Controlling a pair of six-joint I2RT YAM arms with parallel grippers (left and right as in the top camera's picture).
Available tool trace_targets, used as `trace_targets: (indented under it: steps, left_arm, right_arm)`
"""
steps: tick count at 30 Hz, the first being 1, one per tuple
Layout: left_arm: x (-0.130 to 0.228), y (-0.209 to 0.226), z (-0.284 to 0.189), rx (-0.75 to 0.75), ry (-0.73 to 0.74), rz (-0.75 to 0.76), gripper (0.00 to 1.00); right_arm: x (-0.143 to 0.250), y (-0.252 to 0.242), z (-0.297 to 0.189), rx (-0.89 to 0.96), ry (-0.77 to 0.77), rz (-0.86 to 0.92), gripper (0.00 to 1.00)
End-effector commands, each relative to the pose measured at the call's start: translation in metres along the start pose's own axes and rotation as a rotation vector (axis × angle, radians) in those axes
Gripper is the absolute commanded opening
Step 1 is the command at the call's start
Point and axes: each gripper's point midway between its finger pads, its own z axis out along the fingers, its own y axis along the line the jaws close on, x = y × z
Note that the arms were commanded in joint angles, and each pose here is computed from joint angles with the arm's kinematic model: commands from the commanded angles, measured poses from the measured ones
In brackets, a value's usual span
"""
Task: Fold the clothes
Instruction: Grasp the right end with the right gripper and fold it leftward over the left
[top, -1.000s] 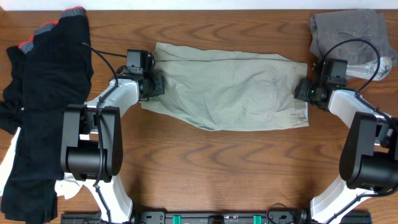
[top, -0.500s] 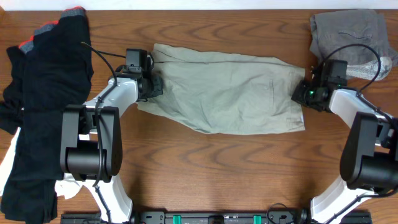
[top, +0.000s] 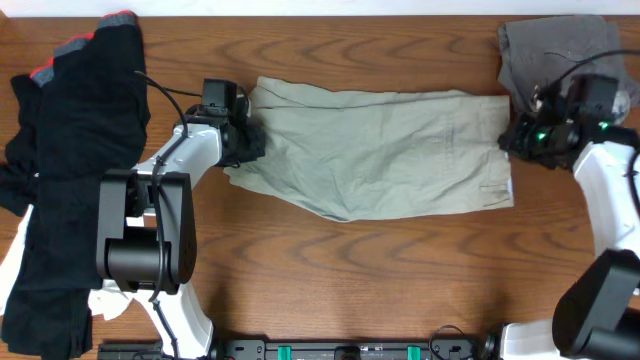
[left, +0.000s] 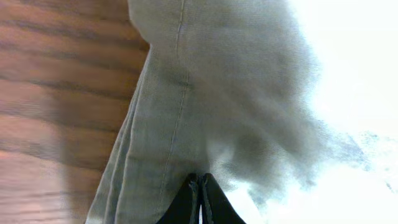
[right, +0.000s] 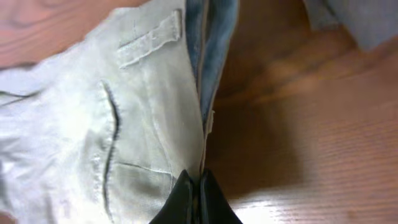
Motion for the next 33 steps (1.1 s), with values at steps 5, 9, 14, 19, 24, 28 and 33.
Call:
trace_targets:
  steps: [5,9,14,19,24,28,33]
  left_arm:
    - [0.029,-0.028,0.006,0.110,0.095,-0.011,0.06]
    - [0.030,-0.035,0.007,0.115,0.094,0.005,0.06]
    - [0.030,-0.035,0.007,0.115,0.095,0.004,0.06]
    - [0.031,-0.035,0.007,0.115,0.099,0.004,0.06]
    - [0.030,-0.036,0.004,0.115,0.097,-0.037,0.06]
    - [0.032,-0.050,0.004,0.152,0.103,-0.038,0.06]
    - [0.043,-0.081,0.008,0.175,0.112,0.012,0.06]
  right_arm:
    - [-0.015,0.077,-0.019,-0.125,-0.055,-0.200,0.01]
    - [-0.004,0.132,-0.012,-0.203,-0.065,-0.292,0.01]
    - [0.005,0.200,-0.006,-0.287,-0.137,-0.381,0.01]
    - [0.015,0.248,0.002,-0.326,-0.202,-0.431,0.01]
    - [0.021,0.269,0.004,-0.369,-0.220,-0.448,0.01]
    - [0.015,0.261,0.005,-0.349,-0.223,-0.433,0.01]
    - [0.007,0.236,0.005,-0.319,-0.197,-0.403,0.01]
